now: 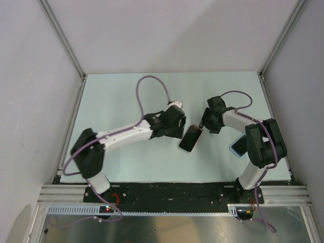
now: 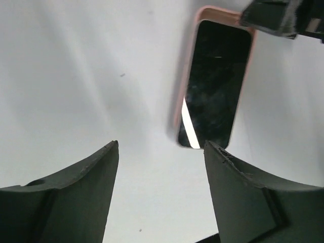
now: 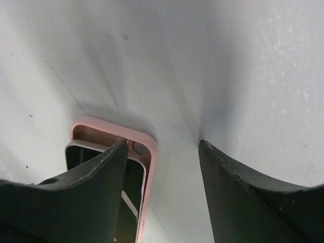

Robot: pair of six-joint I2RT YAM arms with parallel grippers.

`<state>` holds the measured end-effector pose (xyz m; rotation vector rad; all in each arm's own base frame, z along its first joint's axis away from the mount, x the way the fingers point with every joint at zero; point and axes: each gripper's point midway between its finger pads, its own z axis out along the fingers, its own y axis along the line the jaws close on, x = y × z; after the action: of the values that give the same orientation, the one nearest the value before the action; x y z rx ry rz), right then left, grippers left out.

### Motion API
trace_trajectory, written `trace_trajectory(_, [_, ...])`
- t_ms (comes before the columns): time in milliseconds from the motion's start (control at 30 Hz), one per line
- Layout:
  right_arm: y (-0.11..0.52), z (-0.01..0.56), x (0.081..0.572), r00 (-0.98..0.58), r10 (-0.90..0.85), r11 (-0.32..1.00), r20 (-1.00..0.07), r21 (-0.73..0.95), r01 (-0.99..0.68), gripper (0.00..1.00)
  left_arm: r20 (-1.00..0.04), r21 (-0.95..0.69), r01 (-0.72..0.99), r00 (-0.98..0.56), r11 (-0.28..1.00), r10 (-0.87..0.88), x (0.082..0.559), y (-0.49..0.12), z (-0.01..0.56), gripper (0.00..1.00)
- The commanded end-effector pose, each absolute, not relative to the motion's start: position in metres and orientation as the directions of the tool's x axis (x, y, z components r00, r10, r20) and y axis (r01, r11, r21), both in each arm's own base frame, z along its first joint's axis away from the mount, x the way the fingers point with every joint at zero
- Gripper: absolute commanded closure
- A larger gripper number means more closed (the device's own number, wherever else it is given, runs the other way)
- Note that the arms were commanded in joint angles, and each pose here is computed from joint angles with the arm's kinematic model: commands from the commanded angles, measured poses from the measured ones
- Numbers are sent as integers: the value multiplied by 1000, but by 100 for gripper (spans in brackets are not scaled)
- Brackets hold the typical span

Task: Put the phone into the phone case

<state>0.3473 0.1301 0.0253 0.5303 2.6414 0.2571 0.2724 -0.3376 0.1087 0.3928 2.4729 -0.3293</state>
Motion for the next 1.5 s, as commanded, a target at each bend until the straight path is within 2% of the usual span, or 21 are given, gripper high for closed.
trace_trajectory(0, [128,27,351,-831,393,918,-395,217,331,39,-611,-181,222,-789,958,68,259,-299,112,29])
trace_trajectory(367, [133,28,323,-848,373,927,-377,174,331,51,-515,-292,279,-852,915,95,196,-299,65,50])
trace_trajectory(633, [140,42,300,-840,375,926,-391,198,321,51,-507,-310,301,-855,902,112,197,-311,58,57])
trace_trajectory(933, [126,86,328,-750,436,899,-497,287,332,45,-503,-294,306,-855,905,126,205,-321,50,62])
trace_trajectory(1000, [119,82,338,-749,437,899,-498,267,346,48,-502,-293,308,-855,905,128,207,-322,49,63])
trace_trajectory(1200, [123,57,361,-788,402,915,-467,219,338,64,-497,-289,322,-855,901,146,210,-324,47,64])
trace_trajectory(1467, [145,35,365,-832,338,941,-440,174,291,71,-487,-284,333,-858,899,164,215,-331,41,67])
